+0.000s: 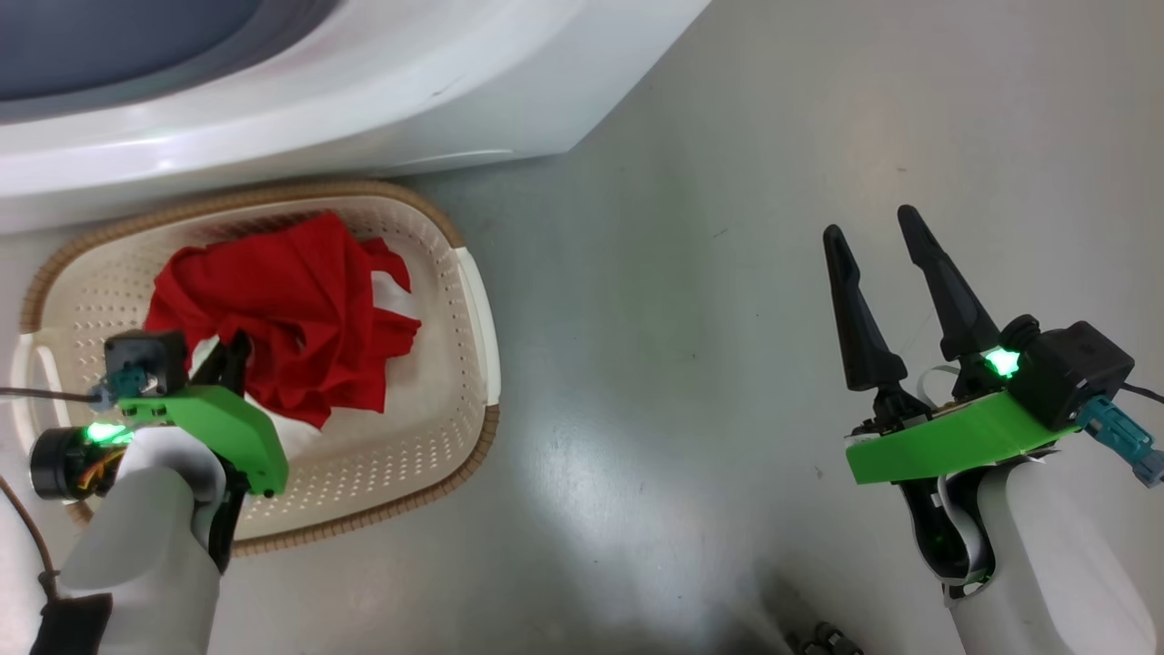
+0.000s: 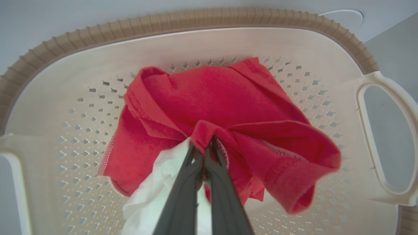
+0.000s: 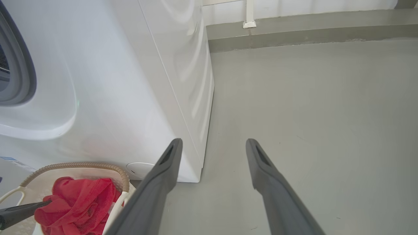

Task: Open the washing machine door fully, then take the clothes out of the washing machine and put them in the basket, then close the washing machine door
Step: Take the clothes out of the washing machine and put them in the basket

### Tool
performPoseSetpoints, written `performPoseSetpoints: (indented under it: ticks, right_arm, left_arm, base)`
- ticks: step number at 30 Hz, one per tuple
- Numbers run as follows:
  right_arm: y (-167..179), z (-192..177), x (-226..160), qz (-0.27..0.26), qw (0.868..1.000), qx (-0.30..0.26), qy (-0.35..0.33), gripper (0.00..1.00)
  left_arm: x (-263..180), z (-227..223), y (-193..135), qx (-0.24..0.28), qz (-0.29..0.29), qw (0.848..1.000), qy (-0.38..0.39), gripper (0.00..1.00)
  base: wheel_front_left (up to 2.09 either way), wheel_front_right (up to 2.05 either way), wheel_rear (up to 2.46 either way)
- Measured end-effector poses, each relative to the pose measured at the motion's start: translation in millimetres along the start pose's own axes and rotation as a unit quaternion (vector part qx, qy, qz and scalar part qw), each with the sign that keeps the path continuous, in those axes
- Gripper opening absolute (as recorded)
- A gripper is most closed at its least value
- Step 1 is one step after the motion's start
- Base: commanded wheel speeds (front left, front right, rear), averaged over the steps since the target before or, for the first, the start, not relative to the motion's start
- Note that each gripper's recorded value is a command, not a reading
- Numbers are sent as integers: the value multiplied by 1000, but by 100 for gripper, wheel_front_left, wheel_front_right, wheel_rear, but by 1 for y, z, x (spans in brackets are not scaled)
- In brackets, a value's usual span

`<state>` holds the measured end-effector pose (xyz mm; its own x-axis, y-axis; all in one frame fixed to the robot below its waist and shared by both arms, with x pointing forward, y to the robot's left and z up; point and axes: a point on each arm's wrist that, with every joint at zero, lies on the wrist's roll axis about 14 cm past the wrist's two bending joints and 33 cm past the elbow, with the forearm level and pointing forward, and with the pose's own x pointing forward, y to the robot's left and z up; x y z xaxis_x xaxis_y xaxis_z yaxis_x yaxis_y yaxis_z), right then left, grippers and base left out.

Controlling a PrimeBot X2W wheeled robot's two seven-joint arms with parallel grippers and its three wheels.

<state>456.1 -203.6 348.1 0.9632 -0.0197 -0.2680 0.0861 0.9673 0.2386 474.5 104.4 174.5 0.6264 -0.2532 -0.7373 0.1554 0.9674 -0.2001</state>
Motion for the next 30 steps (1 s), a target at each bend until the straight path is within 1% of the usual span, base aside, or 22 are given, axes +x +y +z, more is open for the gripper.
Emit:
performPoseSetpoints:
  ticks: [5, 11, 12, 14, 15, 16, 17, 18, 19, 20, 24, 30]
  right_arm:
    - [-2, -6, 1, -2, 1000, -1, 8, 100]
    - [1, -2, 6, 3, 1000, -1, 0, 100]
    - [1, -1, 6, 4, 1000, -1, -1, 100]
    - [2, 0, 6, 5, 1000, -1, -2, 100]
    - [3, 1, 6, 6, 1000, 0, -3, 100]
    - [4, 2, 6, 6, 1000, 0, -4, 100]
    - [4, 3, 5, 7, 1000, 0, -5, 100]
    - [5, 5, 5, 8, 1000, 1, -7, 100]
    - [7, 8, 4, 10, 1000, 1, -10, 100]
    - [7, 10, 4, 10, 1000, 2, -13, 100]
    - [11, 19, 2, 15, 1000, 3, -23, 100]
    - [15, 35, -3, 18, 999, 3, -40, 100]
  left_arm:
    - [6, -4, 0, 5, -4, 1000, 8, 0]
    - [7, 0, 2, -4, -3, 1000, 3, 0]
    - [6, 2, 2, -6, -2, 1000, 0, 6]
    - [5, 6, 2, -10, -1, 1000, -5, 26]
    - [4, 9, 2, -15, 0, 1000, -10, 40]
    - [3, 12, 2, -20, 1, 1000, -14, 45]
    - [2, 15, 2, -24, 2, 1000, -18, 49]
    - [0, 17, 2, -28, 2, 999, -22, 68]
    - [-4, 19, 2, -34, 3, 999, -26, 98]
    - [-7, 18, 2, -37, 4, 999, -27, 100]
    - [-20, 20, 1, -49, 6, 998, -35, 100]
    - [-38, 35, -1, -50, 3, 997, -63, 100]
  base:
    - [0, 0, 0]
    - [0, 0, 0]
    - [0, 0, 0]
    - [0, 0, 0]
    - [0, 0, 0]
    - [0, 0, 0]
    - [0, 0, 0]
    - [0, 0, 0]
    - [0, 0, 0]
    - [0, 0, 0]
    - [0, 0, 0]
    - [0, 0, 0]
